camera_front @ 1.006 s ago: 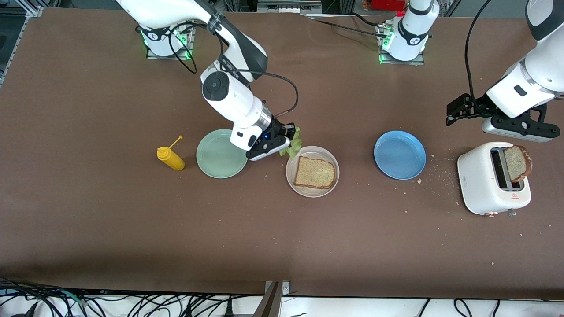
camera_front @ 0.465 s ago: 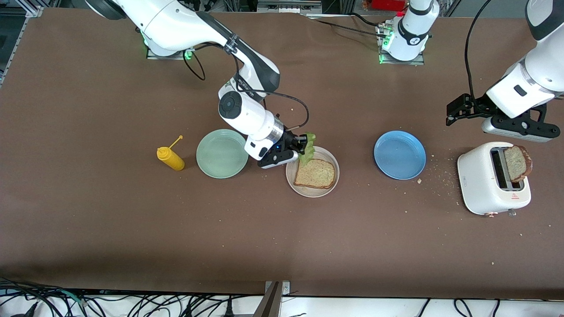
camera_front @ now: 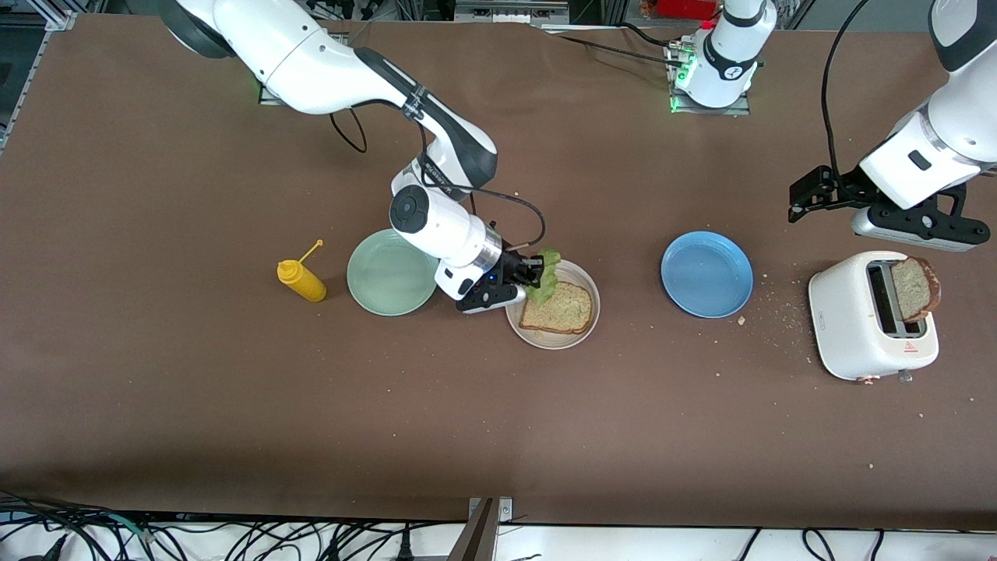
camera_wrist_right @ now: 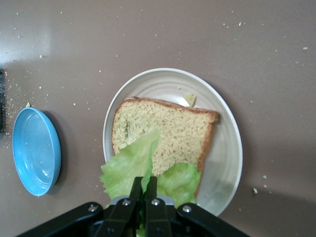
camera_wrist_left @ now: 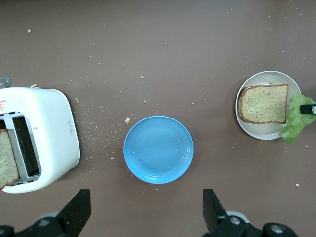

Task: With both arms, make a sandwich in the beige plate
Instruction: 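Lower the lettuce leaf onto the bread slice with the right gripper, then open the right gripper to release the lettuce on the bread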

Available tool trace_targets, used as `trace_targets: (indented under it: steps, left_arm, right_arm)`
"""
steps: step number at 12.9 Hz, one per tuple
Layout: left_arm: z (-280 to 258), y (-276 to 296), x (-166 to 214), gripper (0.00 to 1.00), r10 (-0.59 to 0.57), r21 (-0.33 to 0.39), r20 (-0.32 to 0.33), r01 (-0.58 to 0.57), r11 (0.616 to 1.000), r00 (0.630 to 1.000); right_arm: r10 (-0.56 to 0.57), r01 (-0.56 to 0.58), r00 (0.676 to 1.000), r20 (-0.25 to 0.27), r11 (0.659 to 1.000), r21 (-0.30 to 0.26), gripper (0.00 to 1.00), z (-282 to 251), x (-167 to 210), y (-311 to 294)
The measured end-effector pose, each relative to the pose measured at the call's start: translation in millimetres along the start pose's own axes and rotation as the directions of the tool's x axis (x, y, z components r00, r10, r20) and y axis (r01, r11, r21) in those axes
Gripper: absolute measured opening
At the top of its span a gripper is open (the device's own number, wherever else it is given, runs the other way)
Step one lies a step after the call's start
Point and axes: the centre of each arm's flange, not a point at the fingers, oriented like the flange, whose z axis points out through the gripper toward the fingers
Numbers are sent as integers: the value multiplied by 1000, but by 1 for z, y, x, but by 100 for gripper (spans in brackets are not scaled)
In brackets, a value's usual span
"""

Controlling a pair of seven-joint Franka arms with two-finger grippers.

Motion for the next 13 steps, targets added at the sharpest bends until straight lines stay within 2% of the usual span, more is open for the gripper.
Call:
trace_targets:
  steps: [10,12,13]
  left_arm:
    - [0,0,0,100,0,0,0,0,1000,1000]
    - [0,0,0,100,0,0,0,0,1000,1000]
    - [0,0,0,100,0,0,0,0,1000,1000]
  right_arm:
    - [29,-28,999,-37,999,30,5,23,13,13]
    - [24,-21,998,-58,999,46,5,21,17,5]
    - [21,-16,997,-78,998,56,8,22,18,2]
